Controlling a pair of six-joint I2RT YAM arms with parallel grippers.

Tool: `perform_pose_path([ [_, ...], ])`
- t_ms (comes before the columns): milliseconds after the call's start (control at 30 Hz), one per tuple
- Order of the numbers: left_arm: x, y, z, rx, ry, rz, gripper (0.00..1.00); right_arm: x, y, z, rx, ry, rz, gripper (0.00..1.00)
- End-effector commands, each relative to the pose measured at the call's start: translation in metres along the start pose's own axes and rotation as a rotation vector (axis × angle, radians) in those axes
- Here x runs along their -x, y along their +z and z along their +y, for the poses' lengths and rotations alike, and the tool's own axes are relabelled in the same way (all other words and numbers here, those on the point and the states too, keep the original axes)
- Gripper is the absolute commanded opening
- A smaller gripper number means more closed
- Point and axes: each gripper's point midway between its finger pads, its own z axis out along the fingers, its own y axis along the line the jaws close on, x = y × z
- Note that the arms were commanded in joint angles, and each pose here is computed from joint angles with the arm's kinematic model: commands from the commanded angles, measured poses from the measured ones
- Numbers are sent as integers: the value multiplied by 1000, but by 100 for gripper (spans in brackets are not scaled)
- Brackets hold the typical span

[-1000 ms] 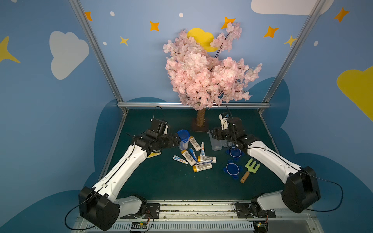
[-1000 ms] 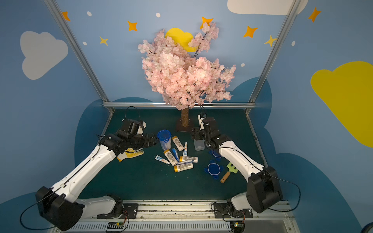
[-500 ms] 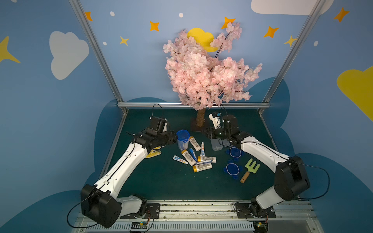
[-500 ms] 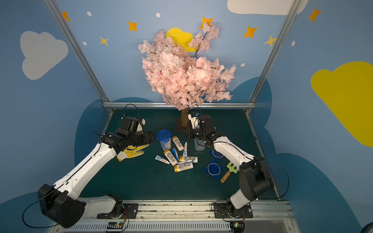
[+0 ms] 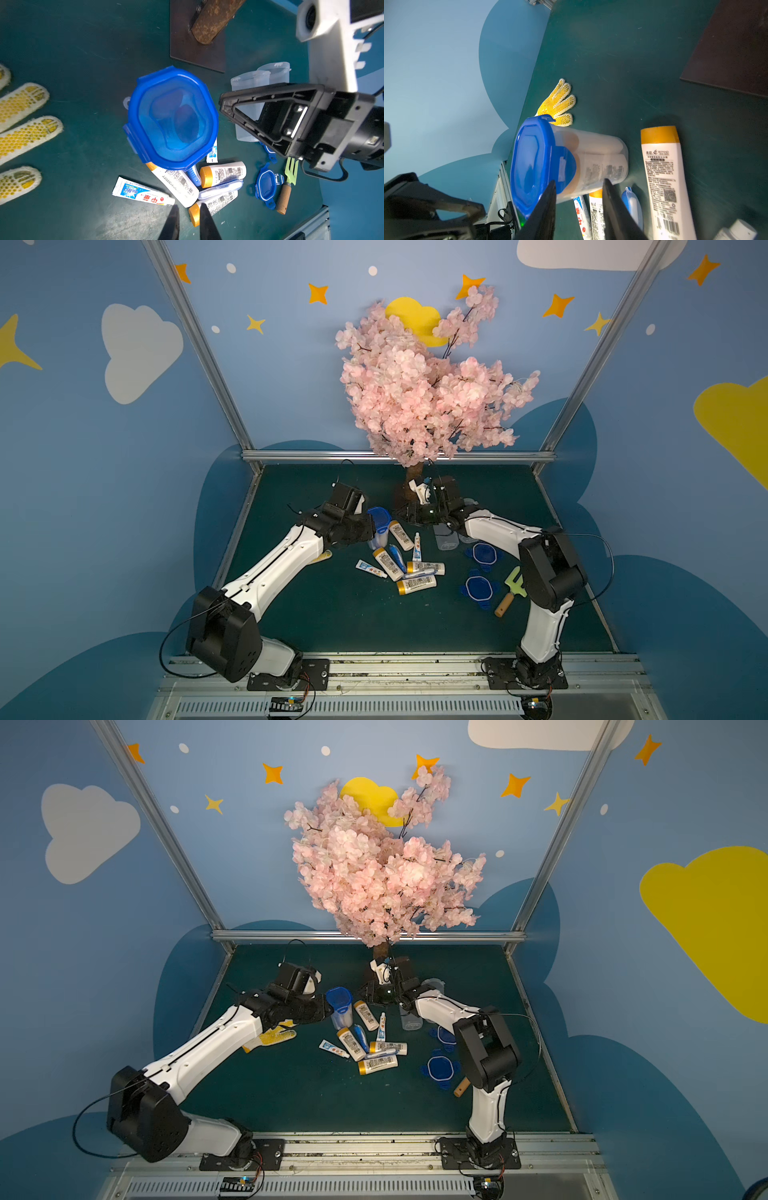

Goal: Take out toiletry kits
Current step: Adjust the container at the center of the board.

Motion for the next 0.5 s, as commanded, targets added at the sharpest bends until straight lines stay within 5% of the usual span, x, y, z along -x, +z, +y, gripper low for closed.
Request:
perform_pose_path([
  [0, -7, 13, 4, 7, -17, 29, 19, 23, 1, 22, 61, -25, -67, 40],
  [467, 15, 30, 32, 132, -54, 45, 18, 9, 8, 41, 92, -41, -54, 43],
])
